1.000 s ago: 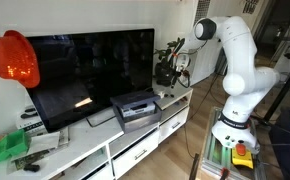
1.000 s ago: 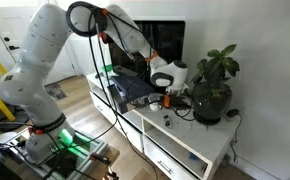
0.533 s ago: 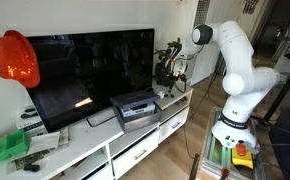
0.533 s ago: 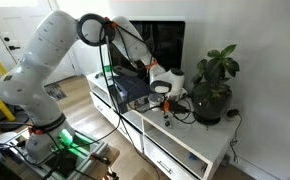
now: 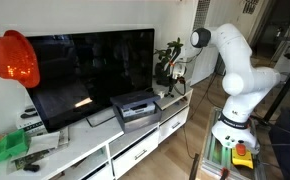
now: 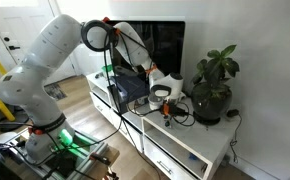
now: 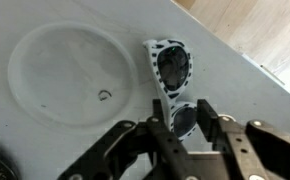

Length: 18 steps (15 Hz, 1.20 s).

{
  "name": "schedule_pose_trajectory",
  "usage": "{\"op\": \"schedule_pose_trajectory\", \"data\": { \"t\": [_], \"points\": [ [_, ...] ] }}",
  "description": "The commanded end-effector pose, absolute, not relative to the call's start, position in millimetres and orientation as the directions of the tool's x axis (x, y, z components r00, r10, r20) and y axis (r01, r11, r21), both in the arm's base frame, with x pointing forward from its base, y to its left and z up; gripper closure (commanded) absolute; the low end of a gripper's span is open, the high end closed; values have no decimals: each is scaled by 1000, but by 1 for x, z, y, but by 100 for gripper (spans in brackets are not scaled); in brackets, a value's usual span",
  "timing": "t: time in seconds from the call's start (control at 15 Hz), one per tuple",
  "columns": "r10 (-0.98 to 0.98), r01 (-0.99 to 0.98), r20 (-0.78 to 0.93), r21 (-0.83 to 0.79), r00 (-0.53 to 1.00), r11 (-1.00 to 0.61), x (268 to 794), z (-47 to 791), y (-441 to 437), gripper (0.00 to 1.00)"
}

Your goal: Pour the sunglasses from the cup and put them back into the cup then close the cup with the cup lid

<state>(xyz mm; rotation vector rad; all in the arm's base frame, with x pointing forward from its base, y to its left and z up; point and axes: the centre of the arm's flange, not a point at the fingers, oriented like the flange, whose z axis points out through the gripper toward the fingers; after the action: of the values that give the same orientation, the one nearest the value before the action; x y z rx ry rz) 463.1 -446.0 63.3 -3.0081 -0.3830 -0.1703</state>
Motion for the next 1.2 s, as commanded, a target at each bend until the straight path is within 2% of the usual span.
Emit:
{"op": "schedule_pose_trajectory", "data": {
  "t": [0.0, 0.07, 0.13, 0.2, 0.27, 0.53, 0.73, 0.8, 1.0, 1.13],
  "points": [
    [251, 262, 122, -84, 960, -961, 465, 57, -454, 89],
    [252, 262, 121, -83, 960, -961, 465, 56, -455, 87],
    [253, 263, 120, -83, 960, -961, 465, 55, -455, 80],
    [253, 264, 119, -83, 960, -961, 465, 54, -456, 57],
    [254, 265, 119, -82, 960, -961, 465, 54, -456, 56],
    [256, 267, 120, -87, 959, -960, 465, 52, -456, 30],
    [259, 270, 121, -92, 958, -958, 466, 50, -454, 66],
    [259, 271, 121, -93, 958, -958, 467, 50, -453, 67],
    [262, 274, 119, -96, 958, -957, 467, 47, -451, 89],
    [263, 275, 117, -97, 958, -957, 468, 46, -451, 100]
  ]
}}
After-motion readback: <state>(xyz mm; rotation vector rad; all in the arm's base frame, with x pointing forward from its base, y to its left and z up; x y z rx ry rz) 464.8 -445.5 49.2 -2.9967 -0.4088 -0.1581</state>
